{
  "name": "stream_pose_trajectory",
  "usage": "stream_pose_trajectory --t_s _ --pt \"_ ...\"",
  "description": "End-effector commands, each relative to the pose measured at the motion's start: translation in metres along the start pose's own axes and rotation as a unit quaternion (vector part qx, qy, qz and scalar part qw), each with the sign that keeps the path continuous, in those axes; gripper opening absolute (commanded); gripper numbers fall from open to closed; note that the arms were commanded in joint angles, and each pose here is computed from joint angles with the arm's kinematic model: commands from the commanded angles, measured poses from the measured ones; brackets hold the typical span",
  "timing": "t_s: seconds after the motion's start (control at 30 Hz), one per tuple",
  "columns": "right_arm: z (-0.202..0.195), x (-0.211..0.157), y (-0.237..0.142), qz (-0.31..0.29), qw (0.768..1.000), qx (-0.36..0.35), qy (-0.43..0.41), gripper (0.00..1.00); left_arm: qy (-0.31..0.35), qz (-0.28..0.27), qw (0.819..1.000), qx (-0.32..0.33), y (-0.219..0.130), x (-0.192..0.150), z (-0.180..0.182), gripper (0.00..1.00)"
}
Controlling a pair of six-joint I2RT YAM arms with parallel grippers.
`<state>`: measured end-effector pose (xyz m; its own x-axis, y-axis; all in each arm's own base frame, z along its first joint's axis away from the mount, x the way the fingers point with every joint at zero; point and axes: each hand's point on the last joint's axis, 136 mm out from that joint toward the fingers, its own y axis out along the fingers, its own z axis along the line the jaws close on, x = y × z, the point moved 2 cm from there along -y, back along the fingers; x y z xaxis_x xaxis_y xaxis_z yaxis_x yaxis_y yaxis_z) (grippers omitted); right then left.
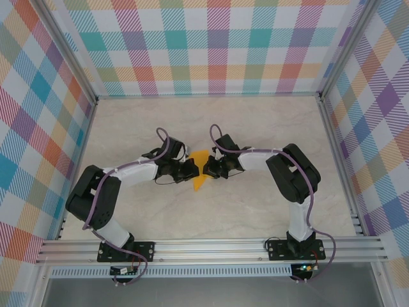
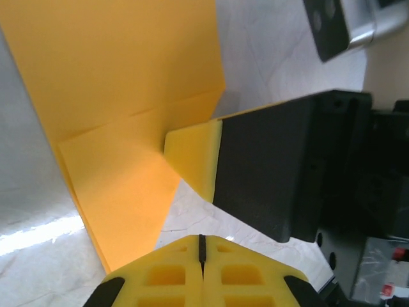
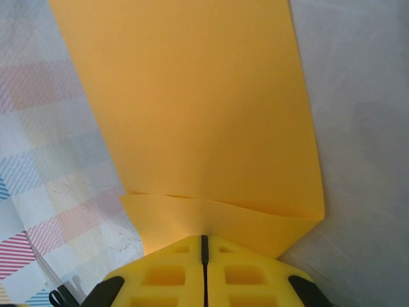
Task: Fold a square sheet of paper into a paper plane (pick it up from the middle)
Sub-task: Third fold the triangle at the center of the table.
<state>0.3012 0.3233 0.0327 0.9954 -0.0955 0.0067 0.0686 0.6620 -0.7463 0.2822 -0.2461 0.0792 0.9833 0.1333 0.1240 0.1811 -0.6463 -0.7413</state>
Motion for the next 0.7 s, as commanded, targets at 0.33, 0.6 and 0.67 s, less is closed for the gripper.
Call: stream_pose_trajectory --t_s 0.33,0.6,0.67 --pt "-0.026 -0.007 0.011 0.011 0.998 -0.044 0.031 0.04 -0.034 0.052 0.997 0.036 0.028 -0.022 0.029 0.01" --pt "-0.028 -0.008 0.011 0.014 0.998 -0.048 0.03 0.04 -0.037 0.059 0.997 0.045 0.032 -0.026 0.036 0.01" --pt "-0.028 -0.008 0.011 0.014 0.998 -0.048 0.031 0.04 -0.039 0.063 0.996 0.055 0.032 -0.029 0.041 0.01"
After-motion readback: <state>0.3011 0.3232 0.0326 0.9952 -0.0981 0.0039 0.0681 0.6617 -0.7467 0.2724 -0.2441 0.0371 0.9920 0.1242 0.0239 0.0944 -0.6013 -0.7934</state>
